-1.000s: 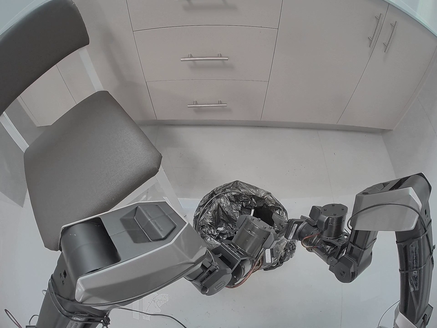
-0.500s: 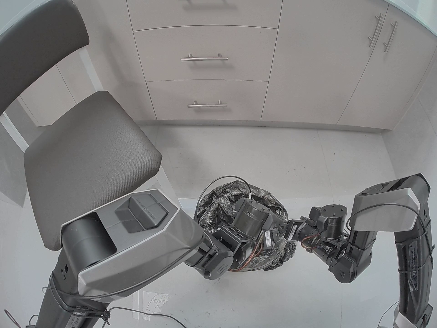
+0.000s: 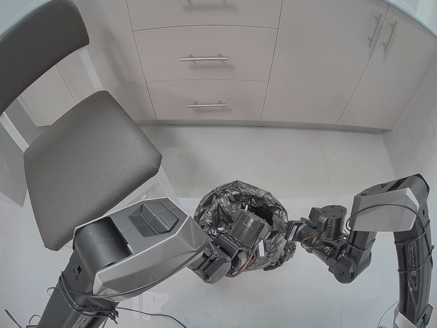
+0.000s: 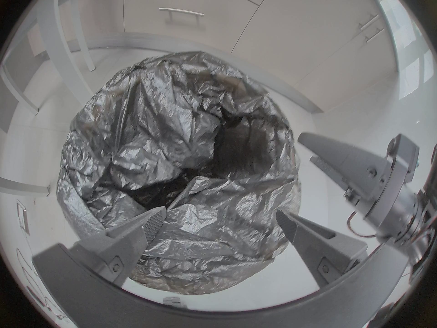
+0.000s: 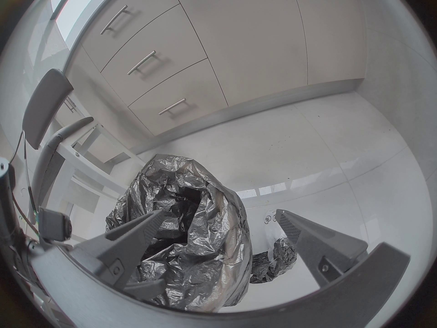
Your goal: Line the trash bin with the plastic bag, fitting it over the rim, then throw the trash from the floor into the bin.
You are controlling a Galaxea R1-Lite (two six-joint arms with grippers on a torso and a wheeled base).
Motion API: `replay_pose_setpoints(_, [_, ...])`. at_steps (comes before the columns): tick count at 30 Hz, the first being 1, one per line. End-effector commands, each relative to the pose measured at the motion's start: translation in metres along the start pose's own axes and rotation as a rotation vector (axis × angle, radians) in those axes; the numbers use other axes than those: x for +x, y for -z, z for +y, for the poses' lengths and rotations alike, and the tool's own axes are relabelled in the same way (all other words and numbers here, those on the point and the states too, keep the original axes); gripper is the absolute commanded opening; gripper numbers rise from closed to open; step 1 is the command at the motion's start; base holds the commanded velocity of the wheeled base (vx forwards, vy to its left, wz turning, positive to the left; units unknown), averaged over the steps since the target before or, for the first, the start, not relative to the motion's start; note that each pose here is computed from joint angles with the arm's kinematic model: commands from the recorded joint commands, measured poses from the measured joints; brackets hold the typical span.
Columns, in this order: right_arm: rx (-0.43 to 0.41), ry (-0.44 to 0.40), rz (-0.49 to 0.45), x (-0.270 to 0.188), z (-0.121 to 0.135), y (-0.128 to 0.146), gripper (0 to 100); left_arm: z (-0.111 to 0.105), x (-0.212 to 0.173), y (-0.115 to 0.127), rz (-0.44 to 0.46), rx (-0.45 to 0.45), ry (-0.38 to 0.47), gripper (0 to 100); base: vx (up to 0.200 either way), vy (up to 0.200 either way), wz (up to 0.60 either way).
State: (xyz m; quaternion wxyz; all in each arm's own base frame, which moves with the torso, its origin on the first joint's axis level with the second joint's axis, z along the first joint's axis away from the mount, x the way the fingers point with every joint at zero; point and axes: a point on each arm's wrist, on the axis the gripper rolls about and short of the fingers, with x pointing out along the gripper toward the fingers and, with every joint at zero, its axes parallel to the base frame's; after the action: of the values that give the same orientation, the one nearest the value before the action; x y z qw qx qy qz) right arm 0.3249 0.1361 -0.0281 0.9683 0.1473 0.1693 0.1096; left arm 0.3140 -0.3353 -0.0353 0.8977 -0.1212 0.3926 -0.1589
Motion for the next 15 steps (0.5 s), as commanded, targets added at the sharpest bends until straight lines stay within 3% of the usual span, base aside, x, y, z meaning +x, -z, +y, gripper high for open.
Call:
replay_pose_setpoints(1, [0.002,-0.005,-0.011,0.0,0.0,0.0,100,0.002,-0.002,0.007,0.028,0.015,-0.019,100,0.0,0.0,0.0])
replay_pose_setpoints(15, [0.001,-0.003,-0.007,0.001,0.0,0.002,100,-0.005,-0.009,0.021,0.055,0.064,-0.02,100,0.0,0.0,0.0])
